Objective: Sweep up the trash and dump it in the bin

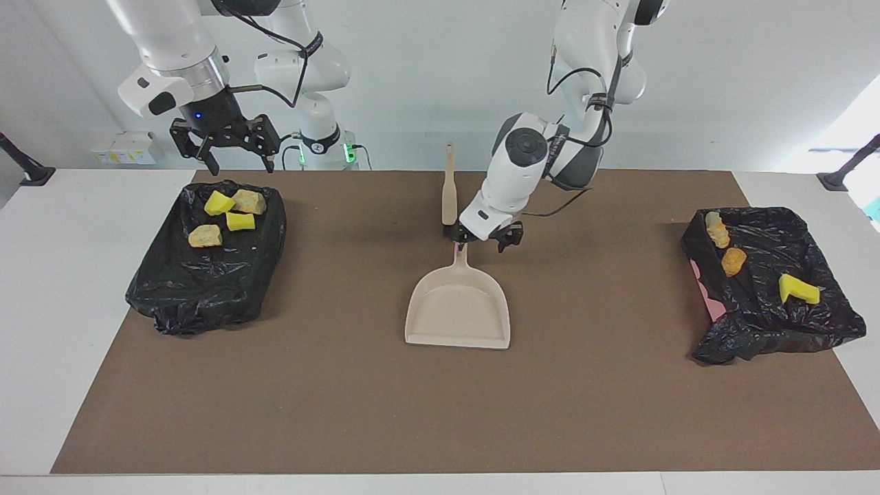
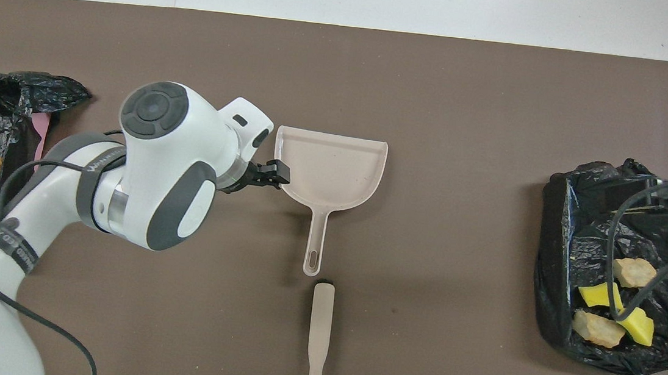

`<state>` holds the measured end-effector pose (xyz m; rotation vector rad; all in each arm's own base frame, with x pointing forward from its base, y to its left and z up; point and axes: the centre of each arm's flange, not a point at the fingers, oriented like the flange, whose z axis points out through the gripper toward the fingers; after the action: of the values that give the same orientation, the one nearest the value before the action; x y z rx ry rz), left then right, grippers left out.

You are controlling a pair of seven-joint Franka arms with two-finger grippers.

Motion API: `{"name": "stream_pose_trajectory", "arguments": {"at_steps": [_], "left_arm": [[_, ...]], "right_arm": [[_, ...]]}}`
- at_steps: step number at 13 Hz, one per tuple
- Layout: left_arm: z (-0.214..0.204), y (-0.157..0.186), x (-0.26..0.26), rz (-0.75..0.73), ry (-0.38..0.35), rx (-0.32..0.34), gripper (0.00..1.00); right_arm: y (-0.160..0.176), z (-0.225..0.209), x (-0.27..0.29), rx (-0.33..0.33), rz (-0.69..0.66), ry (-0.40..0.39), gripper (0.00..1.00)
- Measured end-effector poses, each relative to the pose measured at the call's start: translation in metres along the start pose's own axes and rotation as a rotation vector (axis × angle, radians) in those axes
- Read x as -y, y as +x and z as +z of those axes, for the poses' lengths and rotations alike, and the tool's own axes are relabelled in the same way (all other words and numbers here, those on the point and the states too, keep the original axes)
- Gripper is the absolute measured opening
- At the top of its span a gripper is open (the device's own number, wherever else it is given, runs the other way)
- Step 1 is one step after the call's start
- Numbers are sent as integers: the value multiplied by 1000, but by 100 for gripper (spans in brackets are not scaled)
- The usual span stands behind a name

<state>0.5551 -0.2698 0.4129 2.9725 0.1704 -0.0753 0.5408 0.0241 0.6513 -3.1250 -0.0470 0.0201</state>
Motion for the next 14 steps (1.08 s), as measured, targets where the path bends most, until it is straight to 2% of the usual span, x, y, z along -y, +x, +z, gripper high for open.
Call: {"name": "stream_pose_trajectory", "arguments": {"at_steps": [2, 4, 9, 11, 14], "left_arm": [[-29, 14, 26, 13, -16, -29, 100], [-53, 26, 58, 91, -21, -46, 100], [-83, 54, 147, 180, -15, -55, 100], [-94, 62, 178, 211, 24, -60, 100], [-126, 65, 193, 237, 110, -54, 100]], "right_arm": [[0, 0, 0, 0, 0, 0, 100], [0, 0, 0, 0, 0, 0, 100], [0, -1, 0, -4, 0, 0, 100], [0, -1, 0, -4, 0, 0, 100], [0, -1, 0, -4, 0, 0, 100]]}}
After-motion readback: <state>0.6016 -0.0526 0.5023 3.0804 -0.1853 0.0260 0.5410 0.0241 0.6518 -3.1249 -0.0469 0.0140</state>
